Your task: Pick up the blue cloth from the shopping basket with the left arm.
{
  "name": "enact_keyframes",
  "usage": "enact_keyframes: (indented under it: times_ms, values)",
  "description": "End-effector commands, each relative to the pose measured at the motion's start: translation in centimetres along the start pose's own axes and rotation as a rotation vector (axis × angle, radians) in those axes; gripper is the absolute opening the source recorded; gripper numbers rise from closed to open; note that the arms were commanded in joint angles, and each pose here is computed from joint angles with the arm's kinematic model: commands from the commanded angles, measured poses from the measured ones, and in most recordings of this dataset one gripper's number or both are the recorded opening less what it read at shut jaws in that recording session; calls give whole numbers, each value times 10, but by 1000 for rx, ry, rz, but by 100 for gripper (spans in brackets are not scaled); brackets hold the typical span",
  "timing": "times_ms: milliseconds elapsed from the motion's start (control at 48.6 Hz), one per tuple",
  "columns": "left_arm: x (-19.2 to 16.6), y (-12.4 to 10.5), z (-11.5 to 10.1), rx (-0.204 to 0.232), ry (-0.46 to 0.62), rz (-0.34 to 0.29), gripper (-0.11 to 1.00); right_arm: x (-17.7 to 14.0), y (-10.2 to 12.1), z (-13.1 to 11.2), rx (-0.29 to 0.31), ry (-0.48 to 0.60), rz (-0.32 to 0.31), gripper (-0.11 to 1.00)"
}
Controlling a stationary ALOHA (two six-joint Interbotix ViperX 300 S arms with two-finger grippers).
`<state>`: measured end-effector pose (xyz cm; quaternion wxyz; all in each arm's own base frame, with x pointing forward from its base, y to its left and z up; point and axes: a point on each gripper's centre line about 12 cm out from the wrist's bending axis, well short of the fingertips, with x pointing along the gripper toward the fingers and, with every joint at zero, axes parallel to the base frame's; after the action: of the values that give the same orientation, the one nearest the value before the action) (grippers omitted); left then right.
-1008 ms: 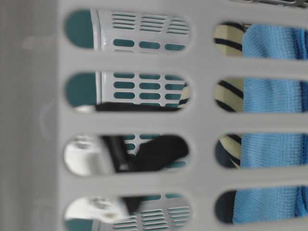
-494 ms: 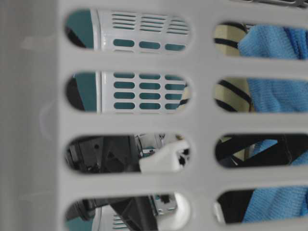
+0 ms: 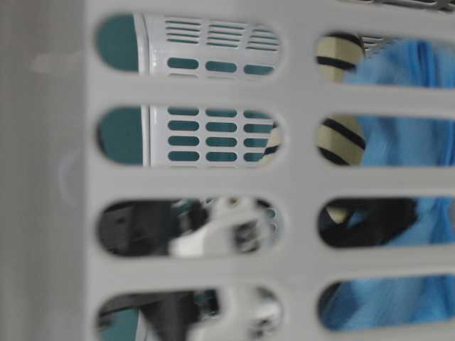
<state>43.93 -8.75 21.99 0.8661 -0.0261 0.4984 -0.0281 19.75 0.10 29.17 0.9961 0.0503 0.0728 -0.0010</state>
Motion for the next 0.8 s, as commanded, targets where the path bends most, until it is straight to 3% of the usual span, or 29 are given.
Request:
enact_keyframes:
  times_ms: [0, 432, 782]
  values:
    - [-43, -5, 25, 1, -110, -21, 13, 0, 1, 6, 0, -32, 4, 70]
    - [-201, -5, 78, -20, -244, -32, 13, -1, 0, 4, 2, -32, 3, 70]
    - [-205, 1, 80, -35, -209, -15, 13, -1, 0, 1, 0, -24, 2, 70]
